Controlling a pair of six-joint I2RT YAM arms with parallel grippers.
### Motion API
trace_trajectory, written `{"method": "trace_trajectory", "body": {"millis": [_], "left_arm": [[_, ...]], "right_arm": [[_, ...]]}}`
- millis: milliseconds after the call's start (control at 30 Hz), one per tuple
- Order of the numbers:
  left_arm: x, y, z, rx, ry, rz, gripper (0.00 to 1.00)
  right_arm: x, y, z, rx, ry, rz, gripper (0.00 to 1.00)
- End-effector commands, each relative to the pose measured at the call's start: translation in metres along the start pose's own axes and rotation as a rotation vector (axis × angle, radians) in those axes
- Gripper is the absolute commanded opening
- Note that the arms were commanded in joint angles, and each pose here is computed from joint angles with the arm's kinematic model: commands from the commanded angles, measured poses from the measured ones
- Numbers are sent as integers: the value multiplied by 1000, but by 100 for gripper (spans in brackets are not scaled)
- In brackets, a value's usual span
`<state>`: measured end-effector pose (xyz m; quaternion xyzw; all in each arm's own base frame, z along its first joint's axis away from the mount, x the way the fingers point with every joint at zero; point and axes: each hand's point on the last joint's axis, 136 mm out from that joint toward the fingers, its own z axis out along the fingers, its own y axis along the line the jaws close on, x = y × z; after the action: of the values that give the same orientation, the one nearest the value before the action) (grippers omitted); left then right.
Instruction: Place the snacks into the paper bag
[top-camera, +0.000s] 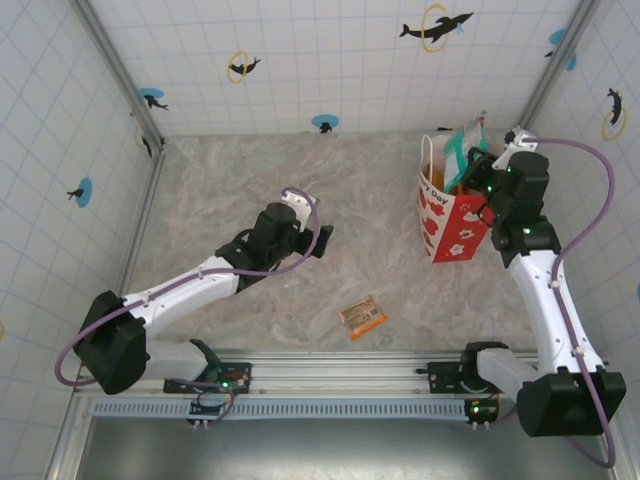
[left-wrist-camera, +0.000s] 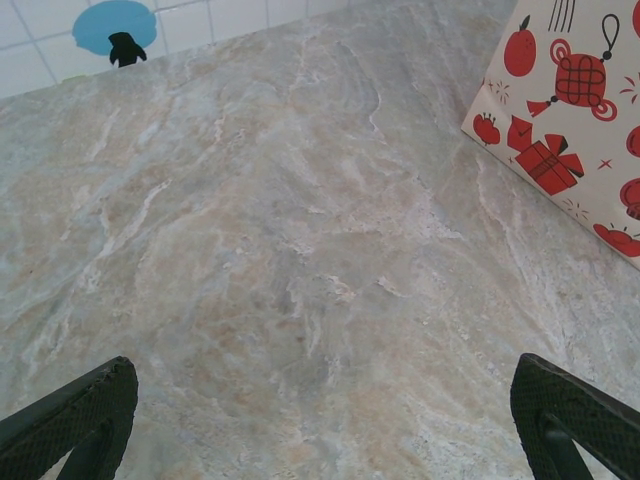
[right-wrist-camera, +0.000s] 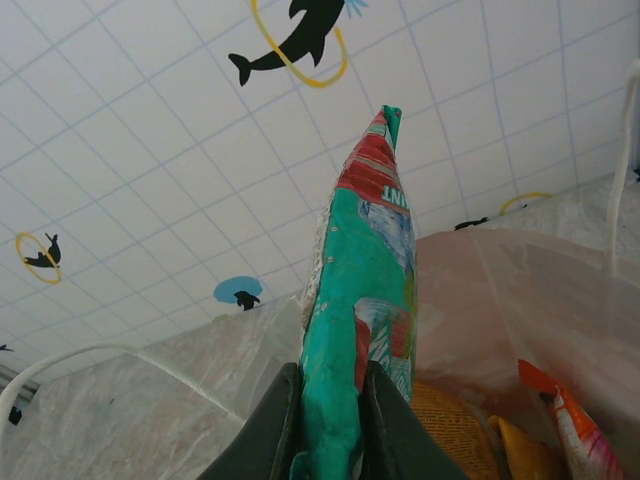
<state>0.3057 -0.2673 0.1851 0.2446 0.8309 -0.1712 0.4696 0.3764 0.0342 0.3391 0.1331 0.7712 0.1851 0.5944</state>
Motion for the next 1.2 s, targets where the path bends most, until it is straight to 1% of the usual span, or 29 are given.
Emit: {"method": "trace_trajectory", "body": {"millis": [0,133,300,333,367,433,467,500,533,667,833,1000,1100,1167], "left_arm": [[-15,0,-1,3,-29,10,98],[-13,1,-1,-3,-26,11,98],[-13,0,0,1,-27,7,98],[-13,0,0,3,-25,7,98],[-13,0,1,4,-25,6,98],[-14,-1,1,7,-24,6,98],[-14,-1,1,7,-24,6,98],[-13,-1,1,7,-22,6,98],[-12,-1,1,7,-20,5,98],[-13,-2,2,14,-18,-1,98],[-12,-5,5,30,-8,-12,98],[-8,-13,7,74,27,-25,97],[2,-26,6,147,84,-54,97],[14,-38,4,220,127,-94,94]], "right_arm": [[-15,9,3,-78,-58,36,0],[-5,8,8,-100,-21,68,0],[10,-3,12,-61,43,63,1],[12,-6,12,-51,51,63,4],[15,-10,12,-36,63,58,8],[14,-18,11,10,69,22,22],[11,-22,9,42,66,-13,31],[5,-26,6,76,59,-42,36],[-1,-28,3,102,49,-65,37],[-24,-29,-13,163,18,-152,39],[-27,-23,-27,171,17,-200,39],[-13,-5,-31,108,68,-223,39],[3,13,-38,50,108,-245,39],[19,25,-47,9,139,-251,39]]}}
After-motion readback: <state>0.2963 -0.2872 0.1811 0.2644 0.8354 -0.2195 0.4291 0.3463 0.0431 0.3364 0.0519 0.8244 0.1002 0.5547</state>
